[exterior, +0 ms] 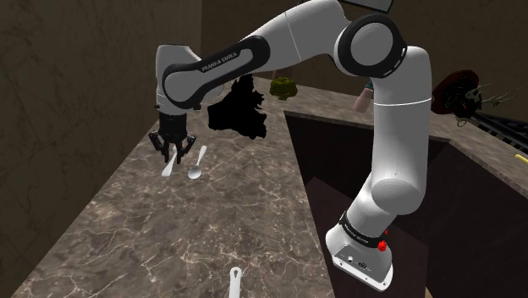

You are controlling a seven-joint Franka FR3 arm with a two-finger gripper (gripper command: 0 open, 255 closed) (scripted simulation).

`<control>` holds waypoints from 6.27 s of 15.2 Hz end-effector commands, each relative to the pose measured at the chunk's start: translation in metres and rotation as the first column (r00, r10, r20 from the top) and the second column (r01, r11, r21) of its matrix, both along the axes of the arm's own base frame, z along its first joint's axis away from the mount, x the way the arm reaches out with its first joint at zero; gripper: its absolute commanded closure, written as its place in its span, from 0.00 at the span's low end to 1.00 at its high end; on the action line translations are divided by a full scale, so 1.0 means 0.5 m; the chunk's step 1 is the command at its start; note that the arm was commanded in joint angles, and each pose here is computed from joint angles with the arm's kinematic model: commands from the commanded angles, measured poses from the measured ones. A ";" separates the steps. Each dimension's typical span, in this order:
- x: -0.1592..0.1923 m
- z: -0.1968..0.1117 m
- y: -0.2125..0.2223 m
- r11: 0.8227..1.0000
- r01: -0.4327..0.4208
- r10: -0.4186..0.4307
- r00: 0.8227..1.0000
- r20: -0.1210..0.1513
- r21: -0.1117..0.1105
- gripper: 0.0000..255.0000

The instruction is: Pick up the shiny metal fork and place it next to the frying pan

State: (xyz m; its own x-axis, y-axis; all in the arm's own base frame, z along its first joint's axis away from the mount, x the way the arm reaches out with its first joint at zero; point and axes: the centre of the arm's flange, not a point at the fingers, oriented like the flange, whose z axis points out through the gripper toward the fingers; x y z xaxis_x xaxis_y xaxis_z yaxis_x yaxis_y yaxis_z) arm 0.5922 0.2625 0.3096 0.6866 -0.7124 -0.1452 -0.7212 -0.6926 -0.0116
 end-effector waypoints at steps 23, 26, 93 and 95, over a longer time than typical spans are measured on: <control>0.000 0.190 0.000 1.000 0.000 0.000 1.000 0.000 0.000 1.00; 0.000 0.222 0.000 1.000 0.000 0.000 1.000 0.000 0.000 1.00; -0.747 0.125 -0.105 1.000 0.000 0.000 1.000 0.000 0.000 0.00; -0.747 0.125 -0.105 1.000 0.000 0.000 1.000 0.000 0.000 0.00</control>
State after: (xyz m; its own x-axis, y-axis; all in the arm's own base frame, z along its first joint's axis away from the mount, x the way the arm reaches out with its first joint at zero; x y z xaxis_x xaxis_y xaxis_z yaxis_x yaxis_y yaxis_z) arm 0.2183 0.2113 0.3687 0.6868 -0.7122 -0.1453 -0.7211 -0.6927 -0.0128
